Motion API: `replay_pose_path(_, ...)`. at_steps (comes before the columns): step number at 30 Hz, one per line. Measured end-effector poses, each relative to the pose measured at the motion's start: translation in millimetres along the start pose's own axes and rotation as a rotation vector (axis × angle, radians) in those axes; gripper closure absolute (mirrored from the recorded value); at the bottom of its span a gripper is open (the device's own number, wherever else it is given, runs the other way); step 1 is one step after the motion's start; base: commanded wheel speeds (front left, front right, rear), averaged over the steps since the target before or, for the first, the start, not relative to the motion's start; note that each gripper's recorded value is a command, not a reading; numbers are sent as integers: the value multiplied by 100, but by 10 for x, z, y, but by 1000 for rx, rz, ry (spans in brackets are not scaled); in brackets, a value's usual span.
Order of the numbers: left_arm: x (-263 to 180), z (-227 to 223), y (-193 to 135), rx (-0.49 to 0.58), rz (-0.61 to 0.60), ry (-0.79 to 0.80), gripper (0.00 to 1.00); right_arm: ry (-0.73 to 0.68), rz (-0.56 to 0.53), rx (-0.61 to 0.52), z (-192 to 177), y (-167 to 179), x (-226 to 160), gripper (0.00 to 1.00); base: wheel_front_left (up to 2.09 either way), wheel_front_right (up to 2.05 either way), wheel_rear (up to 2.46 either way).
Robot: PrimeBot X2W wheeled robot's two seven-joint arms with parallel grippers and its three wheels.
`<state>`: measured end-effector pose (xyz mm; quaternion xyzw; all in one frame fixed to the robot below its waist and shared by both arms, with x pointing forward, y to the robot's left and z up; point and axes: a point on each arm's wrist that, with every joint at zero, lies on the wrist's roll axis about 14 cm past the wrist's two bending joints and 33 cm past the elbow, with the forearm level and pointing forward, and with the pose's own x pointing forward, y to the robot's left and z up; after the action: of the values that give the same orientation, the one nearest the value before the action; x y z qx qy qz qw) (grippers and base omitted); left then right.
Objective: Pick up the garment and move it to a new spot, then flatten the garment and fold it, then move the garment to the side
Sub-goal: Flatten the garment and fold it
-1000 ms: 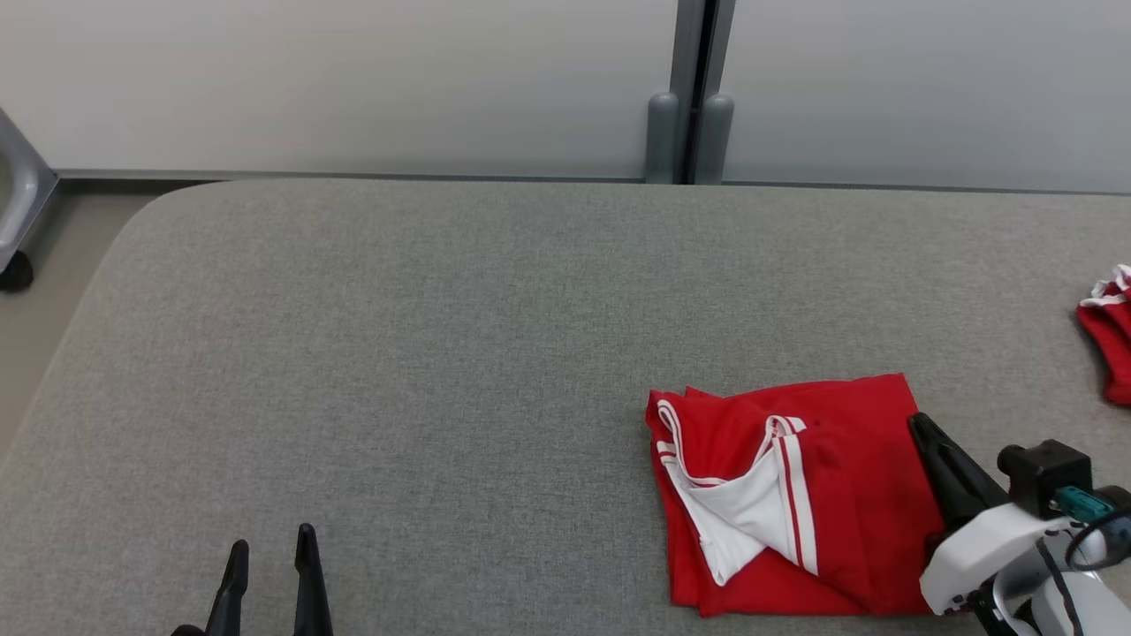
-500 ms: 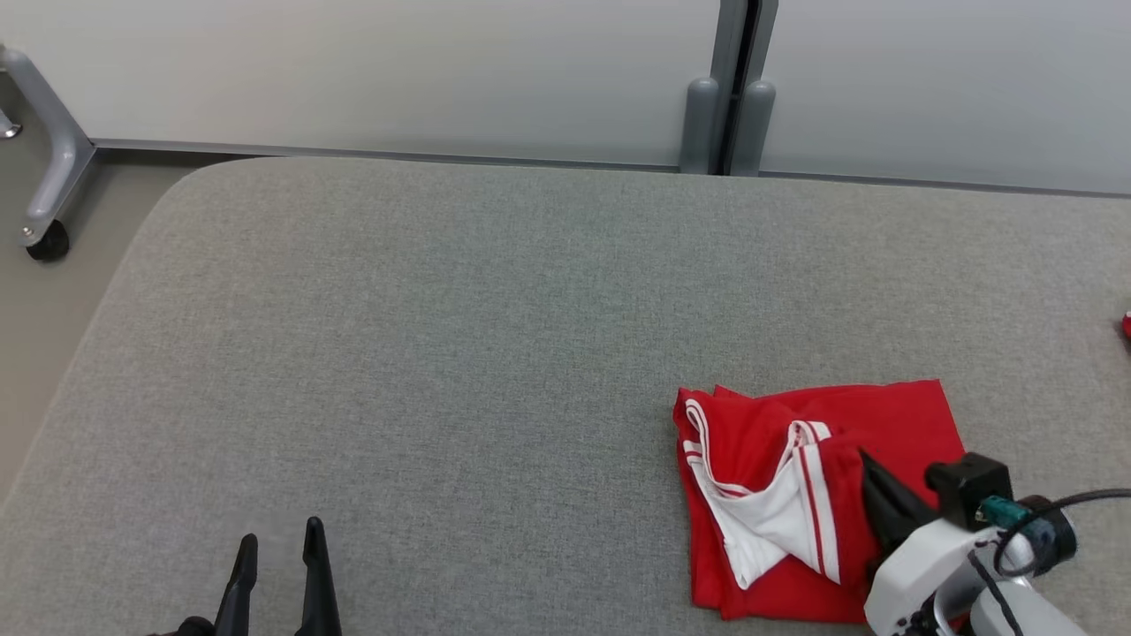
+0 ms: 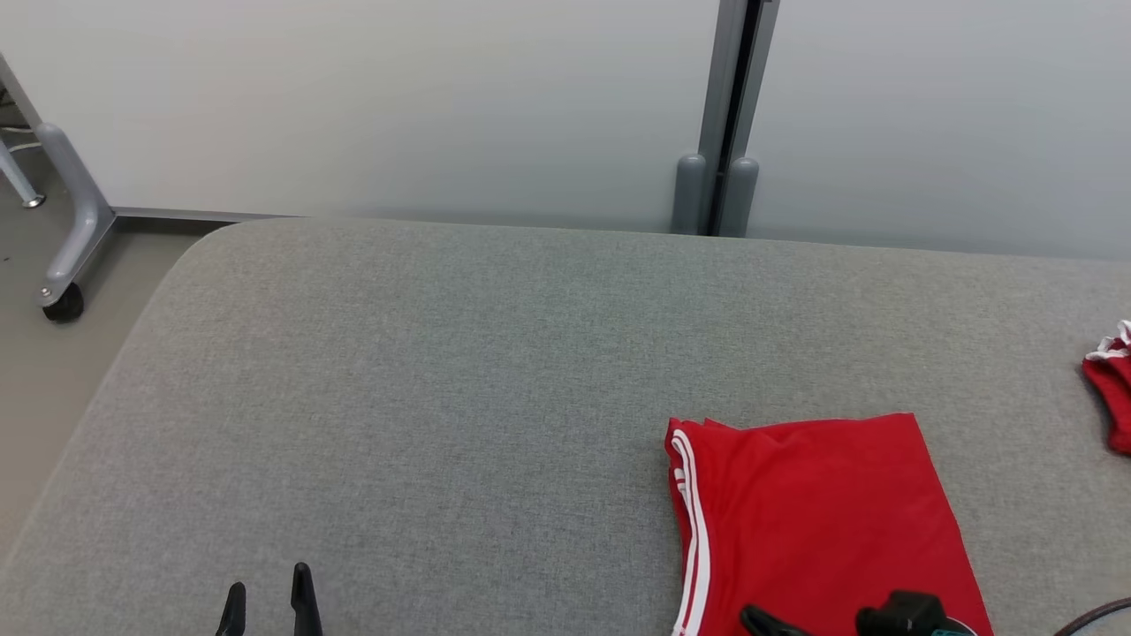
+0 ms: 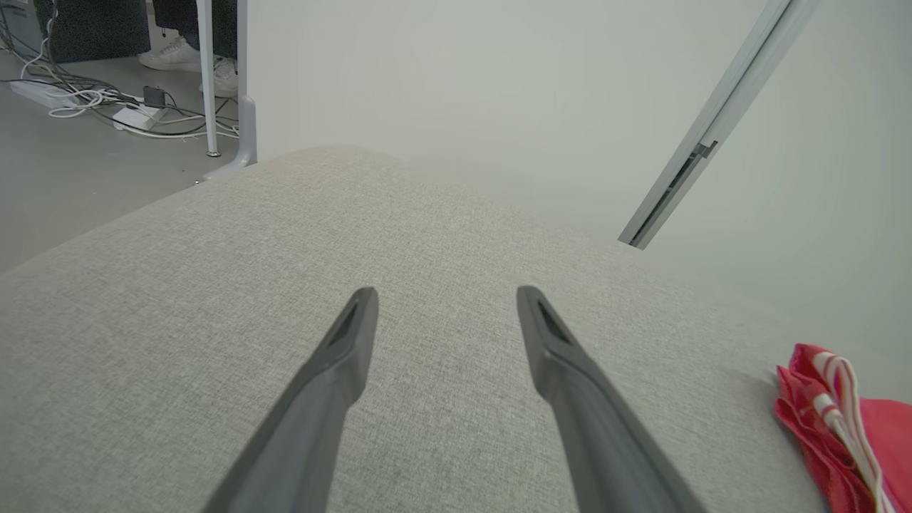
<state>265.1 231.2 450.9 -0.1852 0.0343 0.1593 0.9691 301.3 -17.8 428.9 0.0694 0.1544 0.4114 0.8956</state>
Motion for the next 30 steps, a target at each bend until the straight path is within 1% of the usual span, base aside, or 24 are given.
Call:
replay_pose_path(3, -8, -4, -25, -2, -10, 1, 0, -13, -25, -3, 45, -68, -71, 100, 0, 0, 0)
replay_pose_path(6, 17, 58, -56, -4, -23, -18, 0, -89, -107, -31, 292, -308, -149, 100, 0, 0, 0)
replay_pose_path(9, 35, 99, -67, -1, -31, -31, 0, -172, -217, -71, 526, -575, -324, 100, 0, 0, 0)
replay_pose_path(11, 43, 118, -87, 8, -41, -37, 0, -216, -299, -89, 618, -742, -496, 74, 0, 0, 0)
replay_pose_path(12, 40, 115, -90, 15, -45, -36, 0, -229, -339, -103, 639, -812, -592, 62, 0, 0, 0)
replay_pose_path(13, 38, 114, -96, 24, -51, -36, 0, -241, -382, -121, 662, -893, -698, 21, 0, 0, 0)
replay_pose_path(14, 35, 115, -98, 38, -56, -37, 0, -256, -421, -137, 696, -956, -800, 0, 0, 0, 0)
replay_pose_path(16, 10, 95, -94, 59, -64, -32, 0, -296, -500, -146, 758, -1057, -997, 0, 0, 0, 0)
replay_pose_path(18, -29, 35, -91, 107, -84, -15, 0, -304, -580, -167, 750, -1169, -1219, 0, 0, 0, 0)
replay_pose_path(22, -71, -28, -108, 156, -120, 3, 0, -311, -690, -162, 667, -1259, -1501, 0, 0, 0, 0)
replay_pose_path(25, -81, -50, -94, 159, -130, 13, 0, -317, -738, -120, 574, -1265, -1593, 0, 0, 0, 0)
replay_pose_path(30, -60, -49, -109, 160, -140, 15, 0, -315, -756, -73, 455, -1198, -1592, 0, 0, 0, 0)
